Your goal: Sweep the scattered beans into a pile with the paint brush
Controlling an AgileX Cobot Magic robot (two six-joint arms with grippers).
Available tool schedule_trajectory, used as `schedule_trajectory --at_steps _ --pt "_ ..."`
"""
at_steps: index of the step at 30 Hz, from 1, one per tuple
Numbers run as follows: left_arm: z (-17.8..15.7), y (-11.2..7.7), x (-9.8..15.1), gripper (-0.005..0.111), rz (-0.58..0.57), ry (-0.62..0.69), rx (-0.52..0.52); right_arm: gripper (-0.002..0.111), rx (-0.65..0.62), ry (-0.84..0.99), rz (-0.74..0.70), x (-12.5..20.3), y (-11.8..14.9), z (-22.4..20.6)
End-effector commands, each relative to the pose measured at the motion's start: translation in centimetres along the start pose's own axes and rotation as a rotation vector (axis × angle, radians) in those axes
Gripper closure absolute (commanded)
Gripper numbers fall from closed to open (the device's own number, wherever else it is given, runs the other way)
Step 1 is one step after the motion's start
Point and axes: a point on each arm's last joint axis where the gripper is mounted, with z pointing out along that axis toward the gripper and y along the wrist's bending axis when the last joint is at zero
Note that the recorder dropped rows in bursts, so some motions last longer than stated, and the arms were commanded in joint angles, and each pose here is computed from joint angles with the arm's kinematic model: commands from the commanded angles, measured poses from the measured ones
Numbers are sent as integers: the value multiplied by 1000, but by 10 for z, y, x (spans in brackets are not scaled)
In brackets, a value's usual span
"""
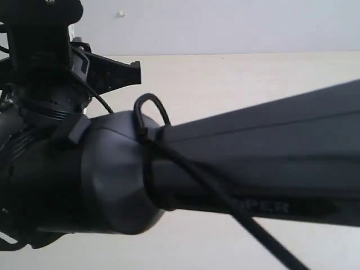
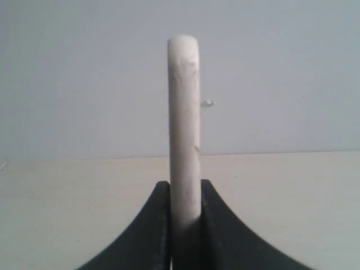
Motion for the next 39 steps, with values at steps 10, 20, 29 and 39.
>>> schedule_trajectory --at_steps 10,20,29,39 --pt "-1 0 -1 107 8 -8 6 108 -55 -79 -124 45 28 13" --pt "-1 0 -1 107 8 -8 6 108 -67 -110 -49 61 62 29" --pt "-1 0 -1 107 8 -8 6 108 -80 -99 -62 79 70 32" --pt "-1 0 -1 107 8 -8 6 108 -135 -63 -65 104 84 39"
